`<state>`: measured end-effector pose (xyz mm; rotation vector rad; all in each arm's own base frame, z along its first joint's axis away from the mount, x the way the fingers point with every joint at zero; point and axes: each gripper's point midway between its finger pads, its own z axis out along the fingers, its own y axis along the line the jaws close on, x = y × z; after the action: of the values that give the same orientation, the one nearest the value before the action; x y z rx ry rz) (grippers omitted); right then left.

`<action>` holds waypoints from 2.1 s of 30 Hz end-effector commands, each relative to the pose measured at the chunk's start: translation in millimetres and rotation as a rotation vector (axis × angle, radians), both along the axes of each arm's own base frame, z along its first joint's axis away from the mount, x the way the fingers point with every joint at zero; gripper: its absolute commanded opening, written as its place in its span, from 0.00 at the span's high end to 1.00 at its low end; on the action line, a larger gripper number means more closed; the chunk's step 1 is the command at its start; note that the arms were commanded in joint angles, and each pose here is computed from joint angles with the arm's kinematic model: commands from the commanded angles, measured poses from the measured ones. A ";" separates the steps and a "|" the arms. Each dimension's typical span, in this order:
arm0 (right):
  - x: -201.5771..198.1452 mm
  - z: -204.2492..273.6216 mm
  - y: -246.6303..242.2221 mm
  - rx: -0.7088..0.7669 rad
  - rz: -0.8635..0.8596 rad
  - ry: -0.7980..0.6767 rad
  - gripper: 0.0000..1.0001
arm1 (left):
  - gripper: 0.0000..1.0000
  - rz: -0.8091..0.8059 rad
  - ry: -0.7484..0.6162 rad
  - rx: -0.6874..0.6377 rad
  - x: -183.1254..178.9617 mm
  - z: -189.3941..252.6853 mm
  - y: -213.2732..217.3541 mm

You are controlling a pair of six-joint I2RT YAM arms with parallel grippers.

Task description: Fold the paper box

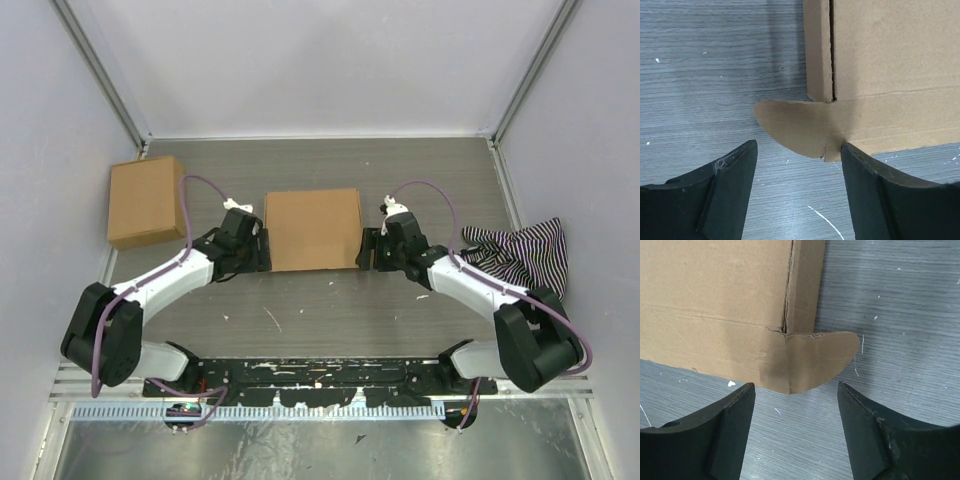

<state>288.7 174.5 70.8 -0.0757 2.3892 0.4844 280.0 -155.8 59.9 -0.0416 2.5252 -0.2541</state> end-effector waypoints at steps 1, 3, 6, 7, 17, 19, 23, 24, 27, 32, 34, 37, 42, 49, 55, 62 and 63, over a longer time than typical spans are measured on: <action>15.1 20.0 17.7 0.054 0.045 -0.068 0.29 | 0.26 -0.025 -0.030 -0.049 9.8 10.8 -15.5; 14.6 20.4 20.1 0.061 0.053 -0.070 0.31 | 0.27 -0.031 -0.029 -0.050 10.5 11.1 -17.1; 14.2 23.9 21.4 0.064 0.058 -0.078 0.32 | 0.27 -0.035 -0.030 -0.048 10.1 12.8 -17.6; 13.8 25.1 21.1 0.063 0.058 -0.082 0.32 | 0.28 -0.037 -0.032 -0.043 9.6 13.7 -17.0; 17.7 43.3 22.5 0.072 0.074 -0.148 0.22 | 0.26 -0.050 -0.104 -0.029 20.5 27.2 -16.7; 19.1 42.1 24.2 0.070 0.079 -0.142 0.21 | 0.27 -0.059 -0.093 -0.026 22.1 24.0 -19.0; 21.0 37.7 28.8 0.068 0.090 -0.128 0.21 | 0.27 -0.072 -0.078 -0.027 23.6 18.4 -22.6; 20.9 35.7 30.1 0.066 0.094 -0.125 0.21 | 0.27 -0.074 -0.077 -0.030 23.8 18.1 -23.4; 22.3 31.9 34.2 0.055 0.103 -0.125 0.20 | 0.27 -0.081 -0.078 -0.037 23.9 16.1 -25.4; 21.0 23.4 43.0 0.032 0.118 -0.111 0.20 | 0.27 -0.098 -0.074 -0.057 23.8 12.7 -31.0; 20.2 22.7 46.9 0.025 0.125 -0.112 0.20 | 0.28 -0.106 -0.068 -0.067 23.7 11.8 -33.8; 18.0 23.2 52.7 0.019 0.137 -0.114 0.22 | 0.29 -0.126 -0.066 -0.085 22.0 11.4 -39.0; 14.7 27.9 54.0 0.013 0.134 -0.108 0.29 | 0.34 -0.150 -0.051 -0.105 16.7 11.4 -43.8; 12.9 32.6 51.3 0.001 0.103 -0.064 0.39 | 0.44 -0.147 0.009 -0.105 5.3 16.8 -42.2; 8.4 32.3 52.7 -0.002 0.089 0.009 0.42 | 0.45 -0.152 0.071 -0.089 -3.3 24.2 -40.3; 0.7 29.3 52.7 -0.028 0.090 0.105 0.41 | 0.45 -0.145 0.098 -0.064 -7.7 31.4 -35.2; -1.3 28.6 52.6 -0.033 0.091 0.120 0.41 | 0.45 -0.144 0.104 -0.060 -8.1 32.1 -34.7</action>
<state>286.3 215.2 82.4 -0.1848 2.5100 0.4554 275.2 -185.4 77.2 0.0891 2.6149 -0.3692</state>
